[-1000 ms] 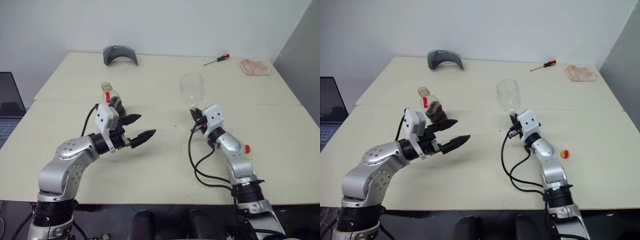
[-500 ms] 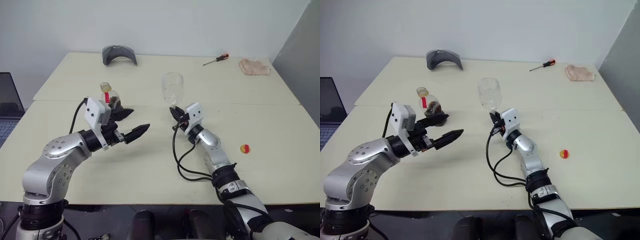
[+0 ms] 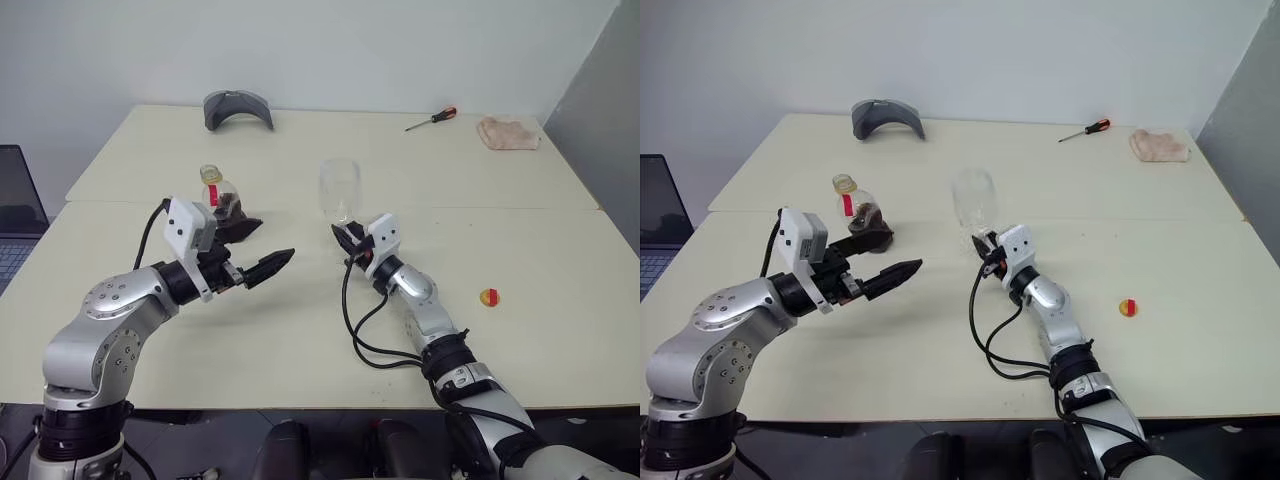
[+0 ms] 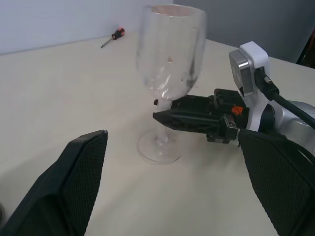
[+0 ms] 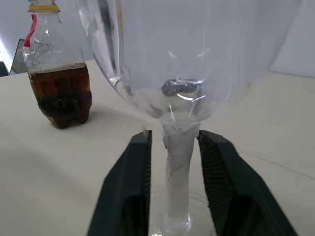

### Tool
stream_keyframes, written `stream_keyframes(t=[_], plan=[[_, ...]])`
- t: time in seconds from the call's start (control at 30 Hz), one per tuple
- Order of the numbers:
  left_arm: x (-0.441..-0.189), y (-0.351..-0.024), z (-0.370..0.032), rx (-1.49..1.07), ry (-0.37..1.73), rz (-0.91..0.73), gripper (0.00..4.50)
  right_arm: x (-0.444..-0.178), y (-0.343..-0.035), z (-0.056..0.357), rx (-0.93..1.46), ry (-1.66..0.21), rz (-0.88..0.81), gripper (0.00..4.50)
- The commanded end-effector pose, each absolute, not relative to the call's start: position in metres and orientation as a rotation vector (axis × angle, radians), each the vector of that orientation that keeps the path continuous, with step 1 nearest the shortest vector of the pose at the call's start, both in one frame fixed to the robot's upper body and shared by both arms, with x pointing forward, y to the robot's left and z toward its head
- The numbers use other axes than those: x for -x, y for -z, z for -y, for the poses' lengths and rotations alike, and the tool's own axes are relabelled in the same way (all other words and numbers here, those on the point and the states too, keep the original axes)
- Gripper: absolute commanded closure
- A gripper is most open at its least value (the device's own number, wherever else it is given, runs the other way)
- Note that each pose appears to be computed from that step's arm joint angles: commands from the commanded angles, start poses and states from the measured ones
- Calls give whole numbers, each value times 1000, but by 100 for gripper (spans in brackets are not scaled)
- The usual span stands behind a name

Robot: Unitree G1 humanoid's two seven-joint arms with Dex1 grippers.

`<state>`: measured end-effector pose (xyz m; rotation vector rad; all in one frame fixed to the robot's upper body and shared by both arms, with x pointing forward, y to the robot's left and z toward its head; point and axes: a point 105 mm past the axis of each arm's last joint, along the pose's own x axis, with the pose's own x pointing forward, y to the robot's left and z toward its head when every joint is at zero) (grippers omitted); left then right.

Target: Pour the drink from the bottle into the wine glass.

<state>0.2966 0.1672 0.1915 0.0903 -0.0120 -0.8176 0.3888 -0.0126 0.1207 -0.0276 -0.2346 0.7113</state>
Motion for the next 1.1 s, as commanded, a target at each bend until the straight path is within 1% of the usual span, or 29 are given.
stream_keyframes(t=[0.03,0.17,0.2,0.47,0.6,0.8,0.93,1.1], plan=[[-294,-211,-160,-111,861,99,0,-386,-132,11,31,-736,286,159],[-295,-216,-160,-120,866,113,0,-385,-131,11,35,-745,283,16],[-295,-216,-160,-124,866,111,0,-385,-131,11,33,-747,282,4],[-295,-221,-158,-149,875,127,0,-382,-126,17,51,-757,261,4],[-295,-227,-154,-167,883,158,0,-373,-126,37,89,-772,235,4],[-295,-229,-151,-174,882,175,0,-357,-134,63,171,-763,188,4],[-299,-219,-155,-163,830,167,0,-312,-116,78,343,-951,42,4],[-309,-198,-170,-136,640,172,0,-288,-145,89,332,-983,45,4]])
